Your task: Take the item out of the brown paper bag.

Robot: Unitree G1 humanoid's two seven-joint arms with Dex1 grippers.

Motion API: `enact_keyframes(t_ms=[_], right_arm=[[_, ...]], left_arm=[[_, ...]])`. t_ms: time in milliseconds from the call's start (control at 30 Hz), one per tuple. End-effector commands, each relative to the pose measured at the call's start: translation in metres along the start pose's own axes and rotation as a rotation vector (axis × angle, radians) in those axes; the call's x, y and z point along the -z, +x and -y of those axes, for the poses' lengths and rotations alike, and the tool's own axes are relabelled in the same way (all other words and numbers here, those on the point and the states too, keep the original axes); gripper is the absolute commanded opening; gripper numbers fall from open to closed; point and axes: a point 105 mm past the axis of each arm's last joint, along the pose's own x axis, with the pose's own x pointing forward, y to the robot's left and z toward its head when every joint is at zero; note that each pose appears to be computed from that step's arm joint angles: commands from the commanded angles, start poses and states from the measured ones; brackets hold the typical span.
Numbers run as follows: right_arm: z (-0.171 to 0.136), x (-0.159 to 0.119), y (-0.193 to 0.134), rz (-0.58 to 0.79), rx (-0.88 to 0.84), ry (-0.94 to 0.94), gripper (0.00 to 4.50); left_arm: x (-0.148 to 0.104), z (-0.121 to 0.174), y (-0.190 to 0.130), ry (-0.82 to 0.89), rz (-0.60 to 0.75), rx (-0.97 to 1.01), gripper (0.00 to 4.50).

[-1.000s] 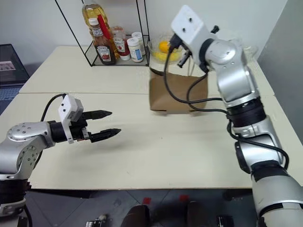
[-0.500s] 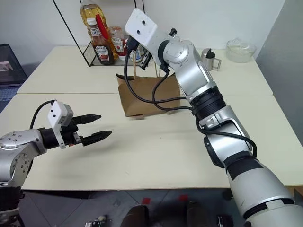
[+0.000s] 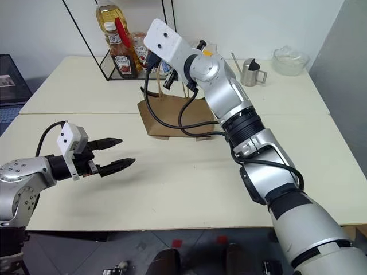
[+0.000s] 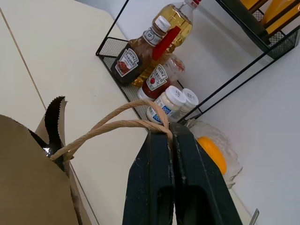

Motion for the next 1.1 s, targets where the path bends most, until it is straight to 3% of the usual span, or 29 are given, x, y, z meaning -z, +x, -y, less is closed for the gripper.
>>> enact_keyframes(t_ms=[33, 700, 800, 1000, 1100], right_arm=[[0.013, -0.036, -0.004, 0.098, 0.044, -0.055, 0.05], [-0.005, -0.027, 0.001, 0.084, -0.028, -0.035, 0.05], [-0.004, -0.024, 0.000, 0.079, -0.025, -0.029, 0.69], [-0.006, -0.016, -0.013, 0.074, -0.073, -0.010, 2.69], [-0.012, -0.008, -0.032, 0.080, -0.121, 0.022, 2.69]], left_arm=[[-0.008, -0.002, 0.000, 0.029, 0.028, -0.008, 4.50], [-0.006, -0.001, 0.005, 0.037, 0.035, 0.003, 4.50], [-0.007, -0.002, 0.006, 0.041, 0.037, 0.004, 4.50], [-0.013, -0.003, 0.008, 0.049, 0.054, 0.005, 4.50], [-0.016, -0.003, 0.009, 0.051, 0.065, 0.005, 4.50]])
